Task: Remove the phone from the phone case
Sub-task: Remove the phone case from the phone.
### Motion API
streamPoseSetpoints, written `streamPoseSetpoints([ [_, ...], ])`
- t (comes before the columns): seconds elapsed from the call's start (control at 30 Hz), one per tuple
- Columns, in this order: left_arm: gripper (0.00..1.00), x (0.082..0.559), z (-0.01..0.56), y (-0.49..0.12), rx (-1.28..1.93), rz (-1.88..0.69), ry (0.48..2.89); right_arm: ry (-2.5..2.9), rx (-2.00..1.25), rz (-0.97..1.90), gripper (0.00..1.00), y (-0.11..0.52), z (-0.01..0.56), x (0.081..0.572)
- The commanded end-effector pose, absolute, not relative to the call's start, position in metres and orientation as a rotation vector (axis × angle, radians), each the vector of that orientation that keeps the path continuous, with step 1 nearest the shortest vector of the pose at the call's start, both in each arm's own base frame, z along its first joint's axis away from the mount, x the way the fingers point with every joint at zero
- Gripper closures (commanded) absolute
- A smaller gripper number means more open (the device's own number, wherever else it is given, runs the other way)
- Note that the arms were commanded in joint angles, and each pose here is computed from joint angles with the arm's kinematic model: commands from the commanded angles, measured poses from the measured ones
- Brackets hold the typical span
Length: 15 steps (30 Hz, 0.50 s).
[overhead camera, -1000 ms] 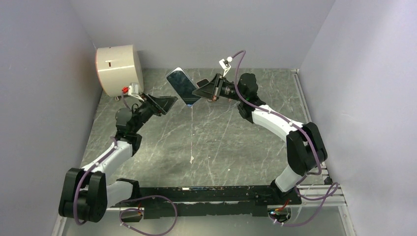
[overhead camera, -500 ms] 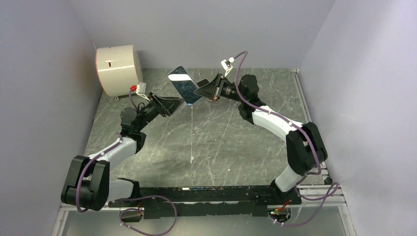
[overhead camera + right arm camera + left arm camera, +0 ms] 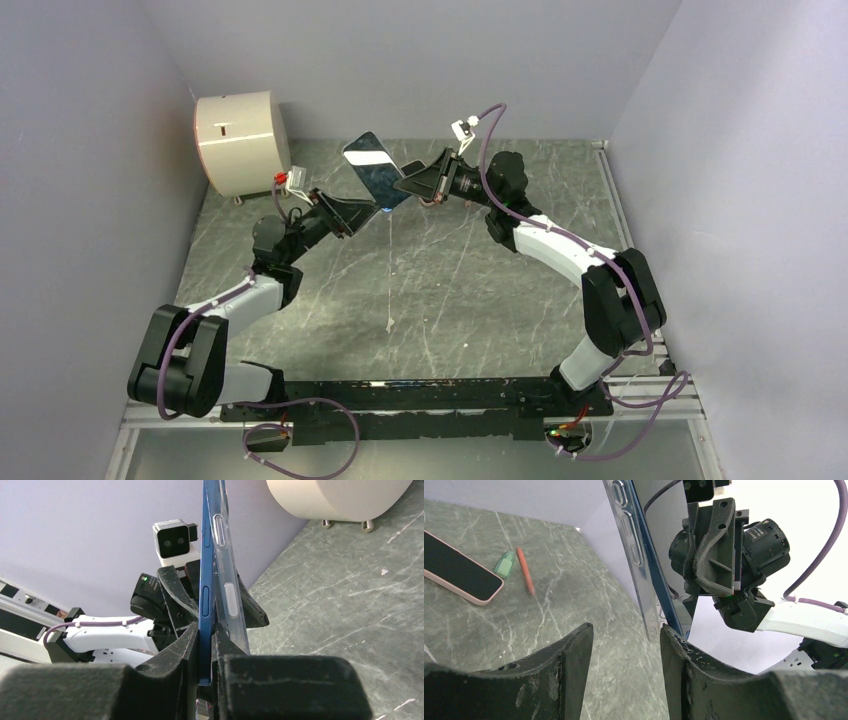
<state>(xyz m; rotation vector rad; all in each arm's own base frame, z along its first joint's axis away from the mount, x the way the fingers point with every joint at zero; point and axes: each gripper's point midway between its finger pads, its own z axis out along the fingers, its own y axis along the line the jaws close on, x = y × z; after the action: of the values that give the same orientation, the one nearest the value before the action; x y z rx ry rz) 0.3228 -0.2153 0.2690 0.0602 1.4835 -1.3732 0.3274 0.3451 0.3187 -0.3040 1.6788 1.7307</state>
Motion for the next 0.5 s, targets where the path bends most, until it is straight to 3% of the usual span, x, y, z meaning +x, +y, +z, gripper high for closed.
streamPoseSetpoints([
  [0.0,0.44,0.319,0.298,-0.22,0.128,-1.39,1.389,1.487,-0.375,1.737,1.0,0.336,0.369,0.314],
  [0.47,0.46,0.306,0.314,-0.224,0.138,-1.475,1.328,1.554,-0.465,1.773,1.0,0.359,0.348,0.294],
])
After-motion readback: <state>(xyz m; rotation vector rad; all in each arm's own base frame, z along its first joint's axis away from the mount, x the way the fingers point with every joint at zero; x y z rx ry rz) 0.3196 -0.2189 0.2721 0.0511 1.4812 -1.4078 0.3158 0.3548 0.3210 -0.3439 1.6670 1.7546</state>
